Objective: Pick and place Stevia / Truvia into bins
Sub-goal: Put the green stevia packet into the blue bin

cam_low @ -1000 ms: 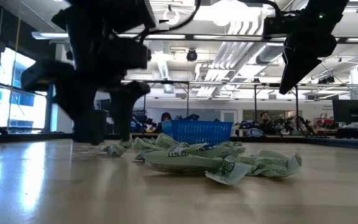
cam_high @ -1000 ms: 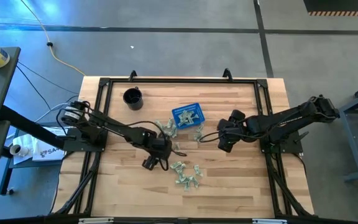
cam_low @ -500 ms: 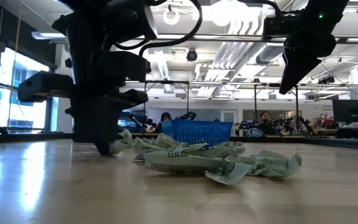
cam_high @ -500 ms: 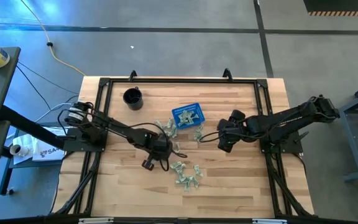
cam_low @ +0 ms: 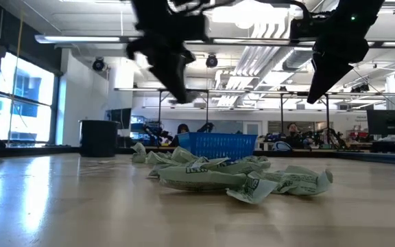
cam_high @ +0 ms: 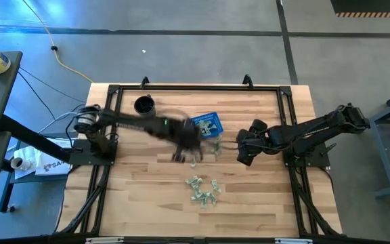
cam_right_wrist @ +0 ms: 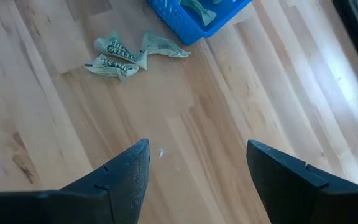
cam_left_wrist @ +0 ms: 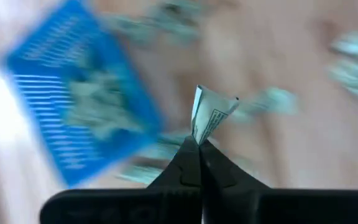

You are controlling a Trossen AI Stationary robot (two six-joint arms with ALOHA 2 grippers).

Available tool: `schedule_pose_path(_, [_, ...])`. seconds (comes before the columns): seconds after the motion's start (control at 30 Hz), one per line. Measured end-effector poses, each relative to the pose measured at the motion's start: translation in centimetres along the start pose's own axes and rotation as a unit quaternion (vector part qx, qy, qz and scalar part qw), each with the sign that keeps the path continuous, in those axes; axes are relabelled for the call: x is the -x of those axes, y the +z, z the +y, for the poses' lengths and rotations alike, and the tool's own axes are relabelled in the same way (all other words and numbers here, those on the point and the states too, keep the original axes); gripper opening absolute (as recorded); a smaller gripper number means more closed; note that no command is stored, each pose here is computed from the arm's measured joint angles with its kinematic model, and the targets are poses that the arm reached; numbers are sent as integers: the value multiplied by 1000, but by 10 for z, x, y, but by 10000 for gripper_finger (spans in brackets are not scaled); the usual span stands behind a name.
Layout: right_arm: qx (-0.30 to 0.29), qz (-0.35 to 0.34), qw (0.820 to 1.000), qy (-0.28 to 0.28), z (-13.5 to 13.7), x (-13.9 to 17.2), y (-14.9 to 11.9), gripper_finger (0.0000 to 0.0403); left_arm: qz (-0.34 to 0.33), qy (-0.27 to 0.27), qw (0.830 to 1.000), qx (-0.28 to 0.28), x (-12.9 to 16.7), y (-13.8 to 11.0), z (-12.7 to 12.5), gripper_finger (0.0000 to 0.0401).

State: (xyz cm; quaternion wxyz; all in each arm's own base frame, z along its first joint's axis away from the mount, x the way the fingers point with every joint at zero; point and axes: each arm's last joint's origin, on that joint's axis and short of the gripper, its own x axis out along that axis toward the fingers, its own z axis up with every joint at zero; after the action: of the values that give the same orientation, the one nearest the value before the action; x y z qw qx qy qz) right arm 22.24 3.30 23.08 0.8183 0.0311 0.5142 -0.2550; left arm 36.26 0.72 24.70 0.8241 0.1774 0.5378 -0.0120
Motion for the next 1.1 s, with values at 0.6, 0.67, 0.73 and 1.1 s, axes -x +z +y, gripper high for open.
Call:
schedule_pose_path(0.6, [-29, 14, 999, 17, 24, 17, -25, 257, -49, -39, 978, 200, -35, -27, 90, 219])
schedule_pose_path(0.67, [-29, 15, 999, 16, 23, 17, -25, 257, -2, -58, 974, 220, -22, -31, 81, 231])
schedule_pose_path(0.73, [-30, 14, 999, 13, 23, 17, -25, 257, 35, -76, 975, 206, -6, -35, 69, 236])
schedule_pose_path(1.1, [-10, -2, 1000, -11, 12, 9, -14, 257, 120, -76, 989, 49, -11, -79, 44, 209])
